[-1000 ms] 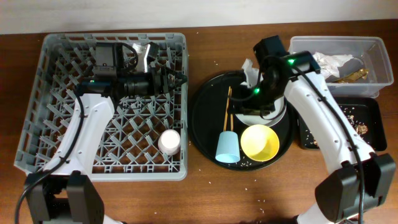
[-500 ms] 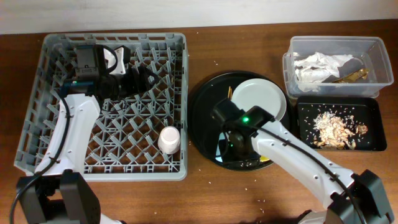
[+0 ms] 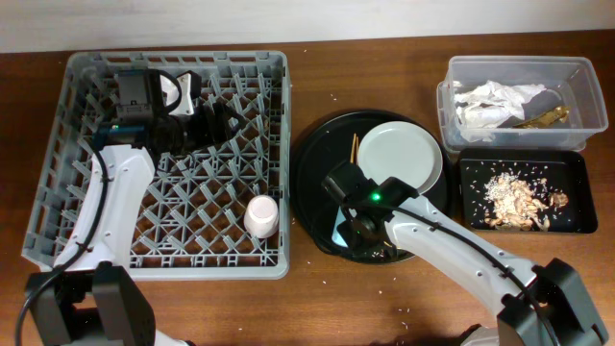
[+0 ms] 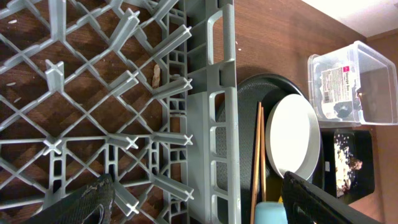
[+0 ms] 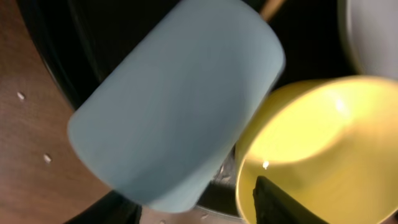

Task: Sort waste into correct bins and load items into the dishwasher rack
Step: 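Grasp the blue cup with the right gripper and pass it to the left gripper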

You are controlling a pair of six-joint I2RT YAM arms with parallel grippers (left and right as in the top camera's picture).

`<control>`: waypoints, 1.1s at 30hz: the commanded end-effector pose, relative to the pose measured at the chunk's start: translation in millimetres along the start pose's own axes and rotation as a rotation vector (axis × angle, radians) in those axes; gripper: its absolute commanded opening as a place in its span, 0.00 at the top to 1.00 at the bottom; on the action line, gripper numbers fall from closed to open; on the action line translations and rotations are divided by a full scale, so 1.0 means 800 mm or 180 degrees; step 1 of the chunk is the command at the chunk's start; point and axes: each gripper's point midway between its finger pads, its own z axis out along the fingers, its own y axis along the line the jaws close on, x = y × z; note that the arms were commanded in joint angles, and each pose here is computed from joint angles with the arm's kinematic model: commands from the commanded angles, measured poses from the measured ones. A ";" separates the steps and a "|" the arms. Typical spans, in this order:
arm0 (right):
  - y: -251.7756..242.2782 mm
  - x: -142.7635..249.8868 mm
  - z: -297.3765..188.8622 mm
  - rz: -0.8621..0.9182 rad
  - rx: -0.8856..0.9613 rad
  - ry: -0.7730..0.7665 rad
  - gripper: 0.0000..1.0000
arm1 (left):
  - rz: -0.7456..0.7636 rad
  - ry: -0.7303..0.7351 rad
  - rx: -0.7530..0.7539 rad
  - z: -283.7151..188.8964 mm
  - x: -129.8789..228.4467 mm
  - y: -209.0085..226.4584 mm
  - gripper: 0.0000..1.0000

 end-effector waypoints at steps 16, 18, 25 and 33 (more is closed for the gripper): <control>-0.033 -0.060 -0.018 0.1134 -0.0086 -0.0537 0.70 | 0.0139 0.0049 -0.0045 0.002 0.006 -0.001 0.15; 0.010 -0.076 -0.075 0.1601 -0.1283 -0.0558 0.39 | 0.0141 0.0046 -0.0062 0.002 0.006 0.000 0.15; 0.075 -0.078 -0.025 0.2105 -0.1317 -0.0192 0.36 | 0.0138 0.0048 -0.0062 0.002 0.006 0.000 0.15; 0.044 -0.102 0.030 0.2542 -0.1148 -0.0195 0.45 | 0.0138 0.0048 -0.0062 0.002 0.006 0.000 0.15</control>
